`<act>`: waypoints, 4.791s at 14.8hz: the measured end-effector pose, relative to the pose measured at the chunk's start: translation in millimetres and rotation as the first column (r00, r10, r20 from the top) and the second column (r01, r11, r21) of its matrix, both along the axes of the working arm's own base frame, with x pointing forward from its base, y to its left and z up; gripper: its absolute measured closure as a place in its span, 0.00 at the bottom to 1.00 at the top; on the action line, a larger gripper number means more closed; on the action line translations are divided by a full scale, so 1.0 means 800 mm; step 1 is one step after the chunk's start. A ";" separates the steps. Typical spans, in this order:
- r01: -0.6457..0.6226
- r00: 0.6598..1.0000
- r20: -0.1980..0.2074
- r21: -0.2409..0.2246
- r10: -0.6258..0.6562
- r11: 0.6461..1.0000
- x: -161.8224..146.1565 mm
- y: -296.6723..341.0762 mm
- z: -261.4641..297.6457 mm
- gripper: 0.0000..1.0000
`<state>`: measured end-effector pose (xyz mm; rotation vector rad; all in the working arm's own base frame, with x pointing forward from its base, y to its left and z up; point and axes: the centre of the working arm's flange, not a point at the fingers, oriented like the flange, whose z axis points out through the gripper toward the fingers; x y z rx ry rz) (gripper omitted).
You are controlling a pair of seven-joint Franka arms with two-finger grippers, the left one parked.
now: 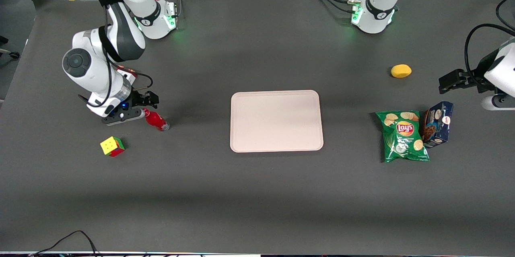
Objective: Place coke bottle on tray
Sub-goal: 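Lower the right gripper over the bottle and close on it, then lift the held bottle and carry it over the white tray, then lower the bottle onto the tray and open the right gripper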
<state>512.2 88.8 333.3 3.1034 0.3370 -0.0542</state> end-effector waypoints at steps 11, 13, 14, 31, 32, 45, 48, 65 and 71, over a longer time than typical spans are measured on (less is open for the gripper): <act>-0.058 0.998 -0.002 -0.002 0.058 0.998 0.010 -0.001 -0.040 0.02; -0.059 0.998 -0.001 -0.002 0.059 0.998 0.011 -0.001 -0.040 0.04; -0.059 0.998 0.000 -0.002 0.059 0.998 0.011 -0.001 -0.039 0.12; -0.080 0.996 -0.038 -0.008 0.080 0.997 0.081 0.031 0.158 0.59; -0.086 0.995 -0.045 -0.007 0.085 0.996 0.083 0.037 0.190 0.59; 0.073 0.997 -0.037 0.011 -0.073 0.997 0.004 0.291 0.255 0.59; 0.139 0.990 -0.033 0.030 -0.138 0.990 0.002 0.335 0.237 0.59; 0.134 0.991 -0.014 0.020 -0.133 0.991 0.053 0.425 -0.027 0.59; 0.134 0.991 -0.014 0.018 -0.134 0.991 0.055 0.426 -0.036 0.59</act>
